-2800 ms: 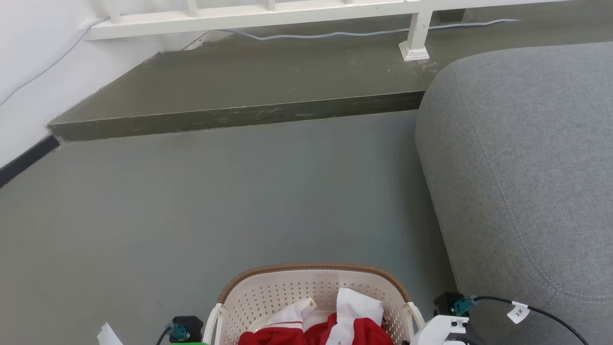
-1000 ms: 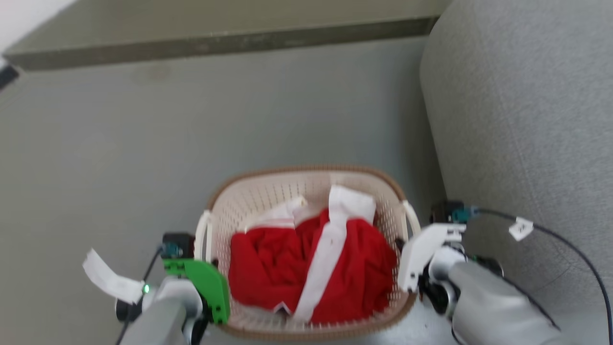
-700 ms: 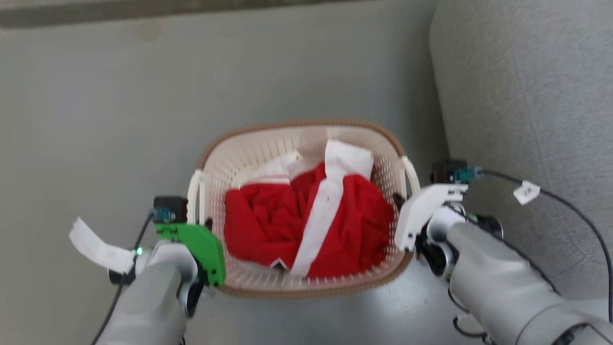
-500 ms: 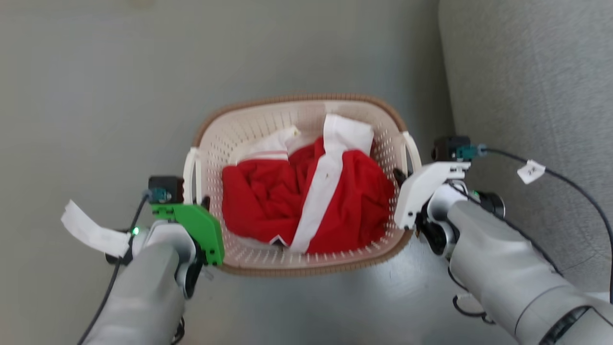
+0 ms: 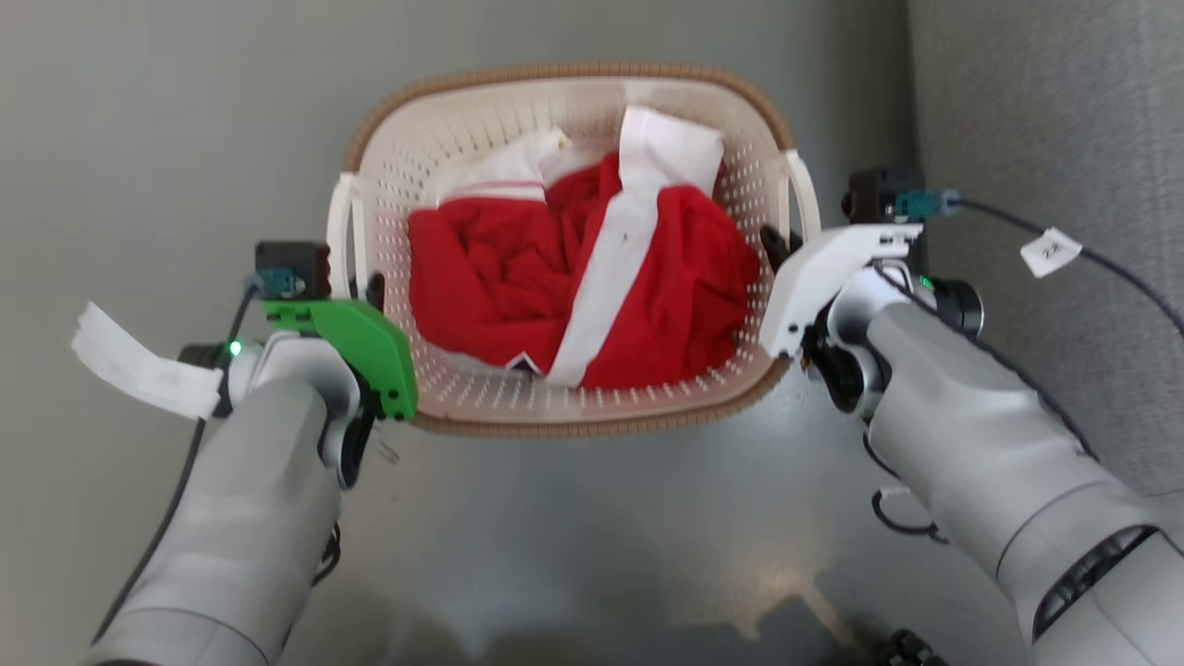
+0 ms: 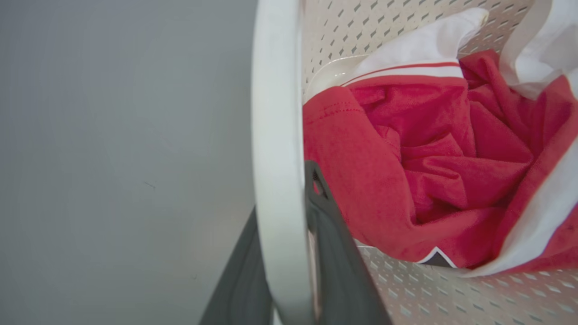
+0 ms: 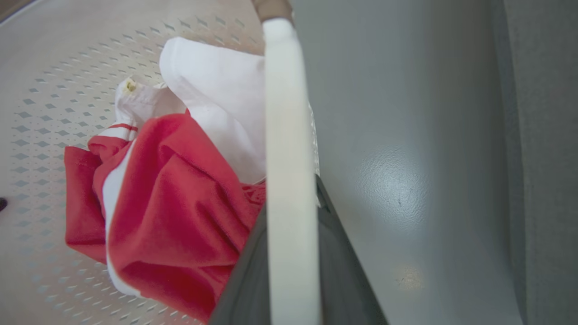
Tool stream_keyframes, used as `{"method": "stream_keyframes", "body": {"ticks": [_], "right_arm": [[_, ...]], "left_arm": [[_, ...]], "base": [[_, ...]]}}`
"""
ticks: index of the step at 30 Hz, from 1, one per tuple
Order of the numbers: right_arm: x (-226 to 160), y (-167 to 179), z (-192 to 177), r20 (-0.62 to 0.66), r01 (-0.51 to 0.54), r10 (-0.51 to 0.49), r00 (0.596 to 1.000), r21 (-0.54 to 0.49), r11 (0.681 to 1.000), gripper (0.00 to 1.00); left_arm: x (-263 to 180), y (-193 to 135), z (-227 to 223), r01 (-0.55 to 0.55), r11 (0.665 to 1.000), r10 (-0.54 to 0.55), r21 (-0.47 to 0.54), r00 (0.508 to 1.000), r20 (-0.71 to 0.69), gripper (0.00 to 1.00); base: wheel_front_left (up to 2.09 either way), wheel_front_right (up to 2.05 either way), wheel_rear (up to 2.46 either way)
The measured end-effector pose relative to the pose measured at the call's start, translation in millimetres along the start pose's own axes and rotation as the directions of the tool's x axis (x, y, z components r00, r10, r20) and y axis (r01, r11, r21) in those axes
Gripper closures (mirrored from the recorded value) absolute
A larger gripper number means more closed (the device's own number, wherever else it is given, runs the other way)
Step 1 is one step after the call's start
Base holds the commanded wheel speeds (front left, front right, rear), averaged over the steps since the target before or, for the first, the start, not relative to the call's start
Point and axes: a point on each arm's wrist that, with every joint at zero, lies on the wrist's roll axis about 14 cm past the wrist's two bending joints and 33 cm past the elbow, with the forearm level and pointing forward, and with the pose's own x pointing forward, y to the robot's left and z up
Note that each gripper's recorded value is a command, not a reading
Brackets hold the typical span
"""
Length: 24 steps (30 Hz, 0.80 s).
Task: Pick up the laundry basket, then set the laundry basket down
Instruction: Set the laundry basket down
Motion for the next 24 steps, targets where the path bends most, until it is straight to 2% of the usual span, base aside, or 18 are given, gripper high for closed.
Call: {"method": "stream_keyframes", "body": {"ticks": [14, 24], "right_arm": [[51, -16, -5, -0.020, 0.004, -0.004, 1.000, 0.011, 1.000, 1.00], [70, -25, -33, -0.066, 0.007, -0.005, 0.998, 0.026, 1.000, 1.00]], "left_arm": [[51, 16, -9, -0.006, 1.000, 0.005, -0.028, 1.000, -0.013, 1.00], [67, 27, -37, -0.020, 0.999, 0.018, -0.040, 0.998, -0.053, 1.00]], "base": [[0.00, 0.00, 0.00], [0.00, 0.00, 0.00]]}}
